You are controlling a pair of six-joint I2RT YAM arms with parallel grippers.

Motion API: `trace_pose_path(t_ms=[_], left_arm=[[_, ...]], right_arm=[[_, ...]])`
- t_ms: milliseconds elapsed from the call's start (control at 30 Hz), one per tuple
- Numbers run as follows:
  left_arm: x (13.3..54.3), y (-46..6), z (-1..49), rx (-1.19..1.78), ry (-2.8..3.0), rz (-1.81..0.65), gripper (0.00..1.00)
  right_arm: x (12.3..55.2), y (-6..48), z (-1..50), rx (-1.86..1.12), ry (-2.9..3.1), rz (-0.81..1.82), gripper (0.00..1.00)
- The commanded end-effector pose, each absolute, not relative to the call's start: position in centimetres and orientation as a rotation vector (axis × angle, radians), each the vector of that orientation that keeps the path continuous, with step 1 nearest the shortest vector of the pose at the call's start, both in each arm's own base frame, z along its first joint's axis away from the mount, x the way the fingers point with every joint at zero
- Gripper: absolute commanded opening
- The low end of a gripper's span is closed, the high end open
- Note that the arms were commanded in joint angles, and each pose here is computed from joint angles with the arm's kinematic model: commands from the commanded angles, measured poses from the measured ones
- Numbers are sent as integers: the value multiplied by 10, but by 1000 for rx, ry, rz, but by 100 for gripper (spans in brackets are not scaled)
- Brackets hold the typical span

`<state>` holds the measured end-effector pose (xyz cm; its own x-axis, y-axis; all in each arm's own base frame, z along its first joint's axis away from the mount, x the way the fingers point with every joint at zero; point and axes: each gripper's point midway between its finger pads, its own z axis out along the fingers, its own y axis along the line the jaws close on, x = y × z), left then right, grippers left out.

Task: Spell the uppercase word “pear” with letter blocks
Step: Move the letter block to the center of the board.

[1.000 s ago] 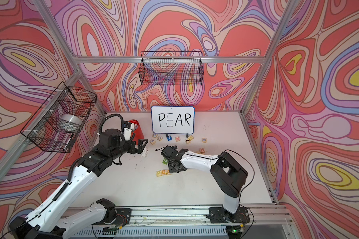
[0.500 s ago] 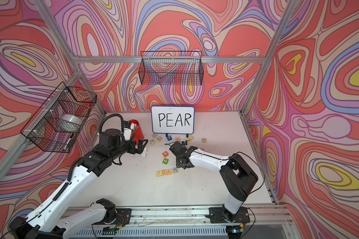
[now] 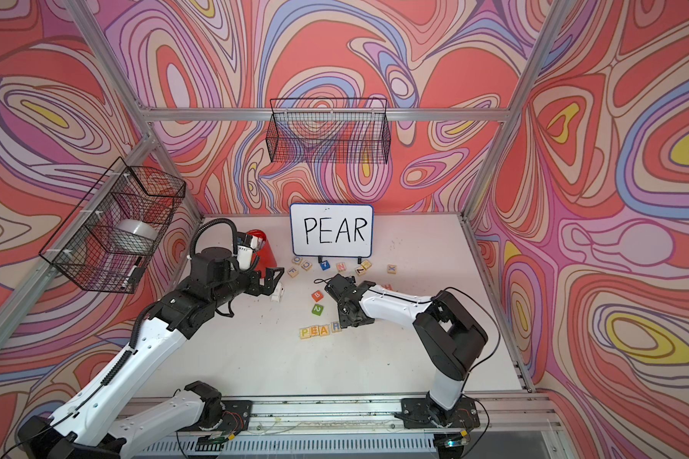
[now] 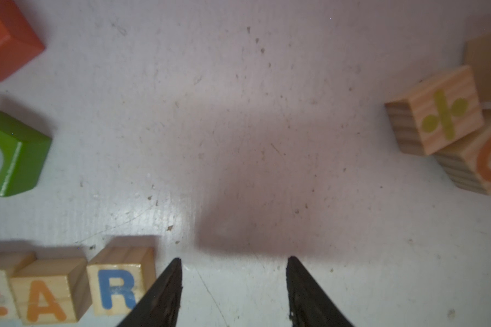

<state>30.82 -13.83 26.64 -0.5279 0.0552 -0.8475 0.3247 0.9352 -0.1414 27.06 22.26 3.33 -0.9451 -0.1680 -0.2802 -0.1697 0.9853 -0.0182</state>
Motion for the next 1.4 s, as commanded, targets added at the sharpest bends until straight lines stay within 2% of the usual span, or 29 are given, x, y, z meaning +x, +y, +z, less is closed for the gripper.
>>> trace_pose_path(t_ms=[0, 167, 633, 1133, 1367], left_arm=[[308, -138, 273, 285, 2104, -340, 100], [308, -138, 273, 284, 2104, -338, 100], [308, -138, 273, 285, 2105, -335, 100], [309, -138, 272, 282, 2108, -334, 100], [315, -137, 267, 219, 2152, -328, 100]], right_arm=[[269, 228, 30, -301, 2862, 27, 61], [266, 234, 29, -332, 2855, 54, 69], [257, 245, 15, -380, 2887, 49, 70], [265, 244, 27, -311, 2844, 25, 70], [267, 256, 47, -251, 2765, 201, 75]])
